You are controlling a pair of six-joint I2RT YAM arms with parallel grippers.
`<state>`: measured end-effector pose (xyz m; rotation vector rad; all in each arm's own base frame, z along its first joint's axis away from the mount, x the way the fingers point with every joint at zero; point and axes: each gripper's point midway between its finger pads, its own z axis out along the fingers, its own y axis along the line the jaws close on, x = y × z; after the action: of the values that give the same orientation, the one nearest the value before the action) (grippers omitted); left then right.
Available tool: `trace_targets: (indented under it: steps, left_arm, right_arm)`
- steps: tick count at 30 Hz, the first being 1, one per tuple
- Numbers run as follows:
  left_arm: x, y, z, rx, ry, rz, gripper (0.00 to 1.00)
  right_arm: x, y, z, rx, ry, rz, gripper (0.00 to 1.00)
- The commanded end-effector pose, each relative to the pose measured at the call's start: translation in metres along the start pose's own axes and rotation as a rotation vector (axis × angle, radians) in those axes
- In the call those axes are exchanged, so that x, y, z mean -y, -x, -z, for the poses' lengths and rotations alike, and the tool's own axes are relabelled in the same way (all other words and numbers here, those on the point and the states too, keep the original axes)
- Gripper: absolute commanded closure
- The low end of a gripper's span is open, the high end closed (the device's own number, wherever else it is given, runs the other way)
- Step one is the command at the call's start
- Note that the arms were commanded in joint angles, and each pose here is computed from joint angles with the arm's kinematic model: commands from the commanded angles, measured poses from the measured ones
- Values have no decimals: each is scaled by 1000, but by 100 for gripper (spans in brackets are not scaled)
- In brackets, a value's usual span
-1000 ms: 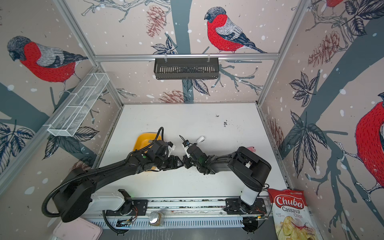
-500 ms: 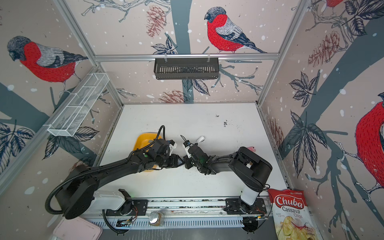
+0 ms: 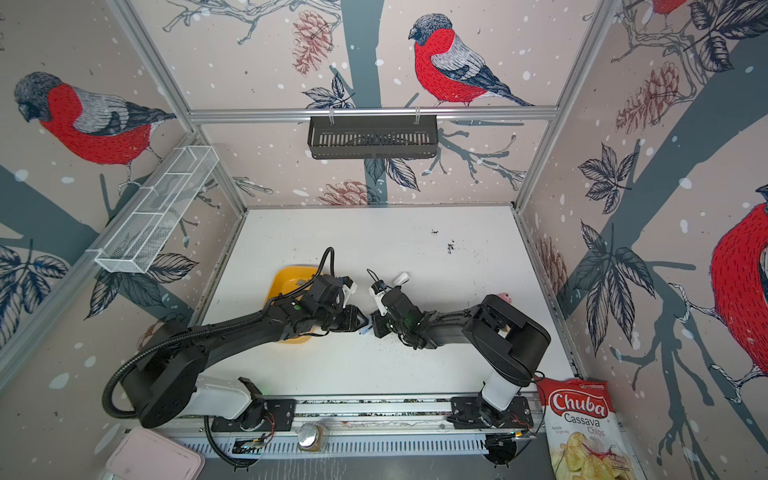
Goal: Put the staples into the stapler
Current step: 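Press the blue lid shut with the left gripper while the right gripper pinches the stapler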
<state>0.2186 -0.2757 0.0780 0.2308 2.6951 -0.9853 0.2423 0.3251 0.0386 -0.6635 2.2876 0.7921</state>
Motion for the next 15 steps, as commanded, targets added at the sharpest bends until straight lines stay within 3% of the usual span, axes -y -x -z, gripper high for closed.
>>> trace_targets:
  steps: [1,9,15]
  left_arm:
    - [-3,1,1,5,19,-25,63]
    - [1,-1,-4,-17,14,-95,63]
    - [12,-1,-5,-33,53,-305,53]
  right_arm:
    - [-8,9,8,36,90,-60,87]
    - [1,11,19,55,160,-139,83]
    - [19,12,31,89,103,-173,83]
